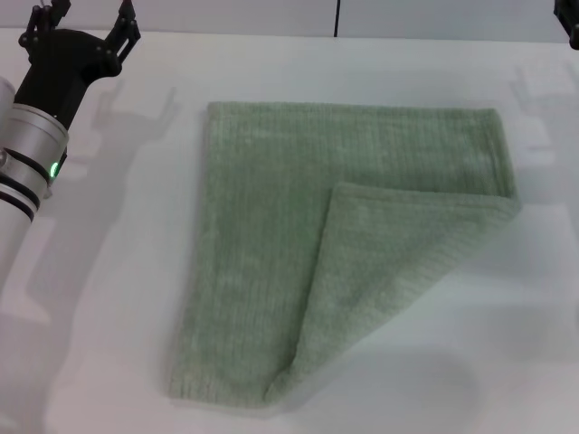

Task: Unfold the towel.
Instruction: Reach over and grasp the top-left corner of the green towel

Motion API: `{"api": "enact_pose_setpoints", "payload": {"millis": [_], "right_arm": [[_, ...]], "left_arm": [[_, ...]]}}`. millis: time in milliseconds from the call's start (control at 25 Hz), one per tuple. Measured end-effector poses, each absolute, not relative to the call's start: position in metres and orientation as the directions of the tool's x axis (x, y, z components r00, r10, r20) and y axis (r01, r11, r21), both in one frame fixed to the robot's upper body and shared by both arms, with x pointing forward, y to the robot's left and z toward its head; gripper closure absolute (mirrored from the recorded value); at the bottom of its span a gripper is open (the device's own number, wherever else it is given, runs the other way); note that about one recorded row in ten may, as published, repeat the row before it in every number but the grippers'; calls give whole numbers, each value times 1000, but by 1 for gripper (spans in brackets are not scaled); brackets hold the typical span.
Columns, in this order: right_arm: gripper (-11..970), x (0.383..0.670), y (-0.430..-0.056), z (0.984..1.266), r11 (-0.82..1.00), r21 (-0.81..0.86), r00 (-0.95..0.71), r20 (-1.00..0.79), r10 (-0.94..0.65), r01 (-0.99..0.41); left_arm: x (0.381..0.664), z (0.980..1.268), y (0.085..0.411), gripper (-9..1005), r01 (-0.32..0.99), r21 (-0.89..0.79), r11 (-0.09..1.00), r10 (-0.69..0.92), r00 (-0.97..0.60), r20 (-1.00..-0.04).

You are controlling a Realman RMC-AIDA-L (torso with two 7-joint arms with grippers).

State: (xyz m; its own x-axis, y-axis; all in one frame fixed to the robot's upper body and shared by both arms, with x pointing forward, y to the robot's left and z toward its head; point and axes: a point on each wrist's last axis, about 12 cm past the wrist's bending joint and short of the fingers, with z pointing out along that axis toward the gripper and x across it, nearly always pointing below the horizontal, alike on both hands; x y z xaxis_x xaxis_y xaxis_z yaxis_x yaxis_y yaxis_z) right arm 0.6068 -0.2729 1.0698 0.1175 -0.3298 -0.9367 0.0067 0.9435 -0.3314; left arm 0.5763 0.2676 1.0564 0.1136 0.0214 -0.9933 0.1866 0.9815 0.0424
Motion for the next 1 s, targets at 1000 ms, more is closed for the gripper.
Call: {"api": "enact_pose_setpoints", "payload": {"millis": [1000], "right_arm": [[152, 611, -271, 1070, 944, -331, 100, -939, -329, -3]], "left_arm": [[582, 1054, 260, 296, 212, 52, 976, 38, 70, -997]]}}
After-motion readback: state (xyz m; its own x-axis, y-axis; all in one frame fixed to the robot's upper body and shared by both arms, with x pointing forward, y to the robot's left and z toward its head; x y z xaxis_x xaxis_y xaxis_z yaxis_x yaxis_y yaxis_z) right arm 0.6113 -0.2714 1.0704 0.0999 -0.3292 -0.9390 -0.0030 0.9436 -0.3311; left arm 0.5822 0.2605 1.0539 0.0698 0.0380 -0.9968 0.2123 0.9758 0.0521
